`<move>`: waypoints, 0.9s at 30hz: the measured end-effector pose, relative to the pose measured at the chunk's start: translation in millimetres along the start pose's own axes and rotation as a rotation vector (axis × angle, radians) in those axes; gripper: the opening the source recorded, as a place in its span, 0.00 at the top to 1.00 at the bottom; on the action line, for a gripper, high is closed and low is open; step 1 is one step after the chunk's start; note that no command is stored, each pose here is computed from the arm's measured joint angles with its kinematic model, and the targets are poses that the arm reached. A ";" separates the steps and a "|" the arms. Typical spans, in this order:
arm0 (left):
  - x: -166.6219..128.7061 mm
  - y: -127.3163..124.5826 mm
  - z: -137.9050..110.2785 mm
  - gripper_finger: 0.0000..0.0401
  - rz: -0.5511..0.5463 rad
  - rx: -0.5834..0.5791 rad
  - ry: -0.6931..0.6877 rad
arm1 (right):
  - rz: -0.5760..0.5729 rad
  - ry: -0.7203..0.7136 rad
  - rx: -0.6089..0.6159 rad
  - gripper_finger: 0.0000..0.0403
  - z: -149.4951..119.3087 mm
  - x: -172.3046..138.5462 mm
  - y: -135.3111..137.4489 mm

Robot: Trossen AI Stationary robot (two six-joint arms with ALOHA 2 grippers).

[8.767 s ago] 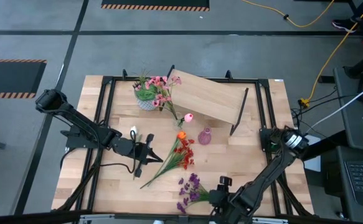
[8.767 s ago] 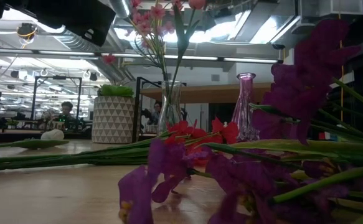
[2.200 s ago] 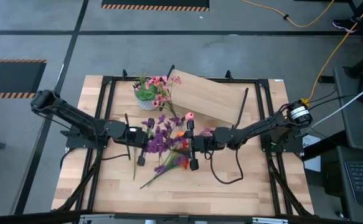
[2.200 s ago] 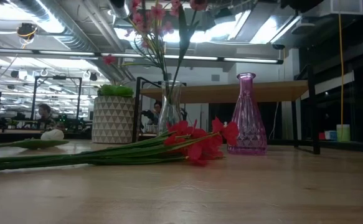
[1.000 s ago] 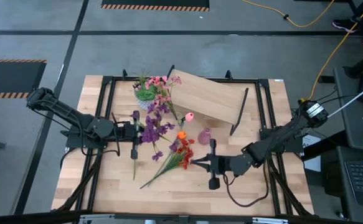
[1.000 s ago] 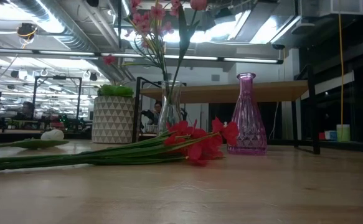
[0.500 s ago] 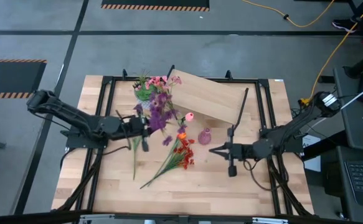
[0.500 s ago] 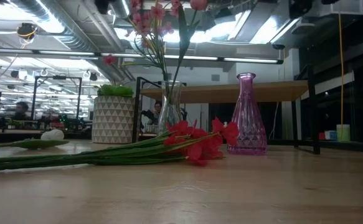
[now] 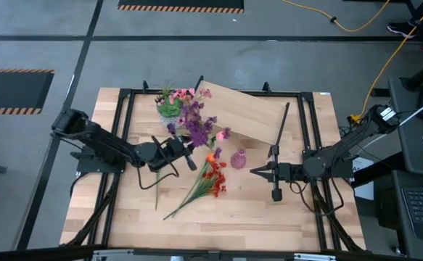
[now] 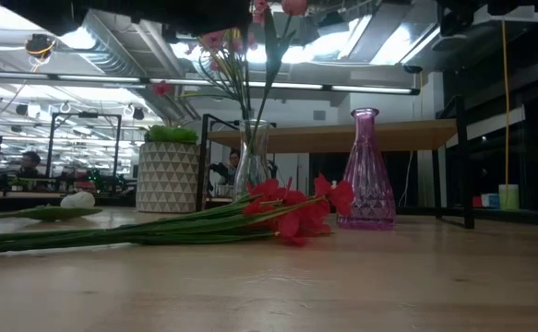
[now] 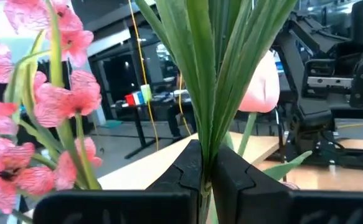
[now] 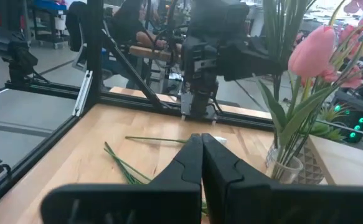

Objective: Pick and place flowers into a vace then onto a shelf
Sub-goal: Put the purple flowers into the transparent vase

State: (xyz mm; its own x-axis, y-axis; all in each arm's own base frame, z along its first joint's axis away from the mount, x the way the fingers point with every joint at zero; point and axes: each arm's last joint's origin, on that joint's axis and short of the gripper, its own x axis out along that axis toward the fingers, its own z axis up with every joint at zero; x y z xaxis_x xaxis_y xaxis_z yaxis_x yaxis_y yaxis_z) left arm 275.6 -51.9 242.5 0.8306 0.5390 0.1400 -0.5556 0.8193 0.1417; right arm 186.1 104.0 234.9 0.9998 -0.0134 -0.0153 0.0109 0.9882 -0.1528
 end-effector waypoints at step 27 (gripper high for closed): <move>20.7 1.7 -32.6 0.97 0.110 -0.043 0.056 | 0.001 0.008 -0.026 1.00 -1.0 0.1 0.2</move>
State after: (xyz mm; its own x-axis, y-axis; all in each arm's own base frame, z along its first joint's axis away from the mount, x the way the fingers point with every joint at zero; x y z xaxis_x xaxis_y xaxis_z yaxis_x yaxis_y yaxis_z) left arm 293.1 -33.0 213.7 0.7659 0.6356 0.0973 -0.6427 0.7612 0.0865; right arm 186.2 104.1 233.9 0.9996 -0.0139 -0.0238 0.0095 0.9839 -0.1783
